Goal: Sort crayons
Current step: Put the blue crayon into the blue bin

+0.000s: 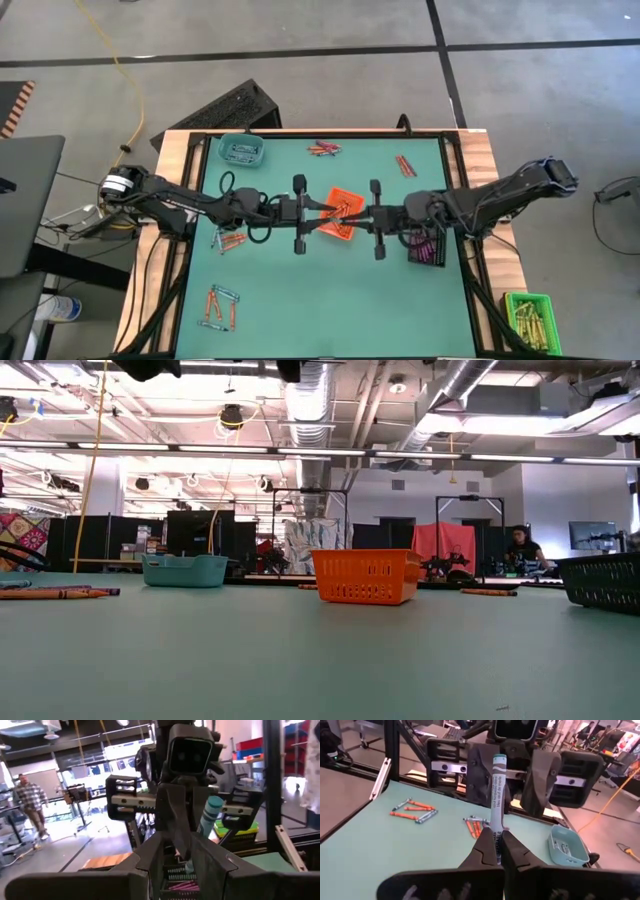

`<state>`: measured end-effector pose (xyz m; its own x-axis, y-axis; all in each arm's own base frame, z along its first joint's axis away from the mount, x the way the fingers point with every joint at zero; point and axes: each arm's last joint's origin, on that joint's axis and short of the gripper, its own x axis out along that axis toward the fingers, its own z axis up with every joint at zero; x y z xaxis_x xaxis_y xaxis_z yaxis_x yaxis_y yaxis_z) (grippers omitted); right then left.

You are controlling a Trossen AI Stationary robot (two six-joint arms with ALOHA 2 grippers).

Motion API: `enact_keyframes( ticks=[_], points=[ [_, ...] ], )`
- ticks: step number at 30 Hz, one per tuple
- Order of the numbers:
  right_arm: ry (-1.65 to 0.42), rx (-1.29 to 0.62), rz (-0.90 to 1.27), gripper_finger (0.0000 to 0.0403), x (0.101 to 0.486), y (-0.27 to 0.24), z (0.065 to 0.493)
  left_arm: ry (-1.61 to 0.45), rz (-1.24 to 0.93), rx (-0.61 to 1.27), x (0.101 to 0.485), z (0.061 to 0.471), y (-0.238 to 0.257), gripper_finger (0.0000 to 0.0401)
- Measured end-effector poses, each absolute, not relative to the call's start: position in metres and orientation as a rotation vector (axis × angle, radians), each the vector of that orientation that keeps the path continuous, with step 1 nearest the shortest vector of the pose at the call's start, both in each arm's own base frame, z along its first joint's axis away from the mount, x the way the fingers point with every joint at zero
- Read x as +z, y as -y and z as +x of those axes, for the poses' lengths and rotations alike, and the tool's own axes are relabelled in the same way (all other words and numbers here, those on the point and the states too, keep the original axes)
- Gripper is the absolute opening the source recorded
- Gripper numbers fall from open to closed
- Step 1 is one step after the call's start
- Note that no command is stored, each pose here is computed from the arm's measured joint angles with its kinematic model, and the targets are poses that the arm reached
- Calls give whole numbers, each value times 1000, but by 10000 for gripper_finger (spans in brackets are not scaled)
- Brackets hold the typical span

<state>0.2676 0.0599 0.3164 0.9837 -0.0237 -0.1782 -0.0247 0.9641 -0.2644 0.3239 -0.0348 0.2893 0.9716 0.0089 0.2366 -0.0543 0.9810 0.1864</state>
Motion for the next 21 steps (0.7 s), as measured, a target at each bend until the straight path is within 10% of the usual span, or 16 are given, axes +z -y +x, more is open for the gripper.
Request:
enact_keyframes(
  ticks=[21],
  points=[
    [-116,-39,-312,0,323,-66,268,156,248,29,282,325,37,55]
  ],
)
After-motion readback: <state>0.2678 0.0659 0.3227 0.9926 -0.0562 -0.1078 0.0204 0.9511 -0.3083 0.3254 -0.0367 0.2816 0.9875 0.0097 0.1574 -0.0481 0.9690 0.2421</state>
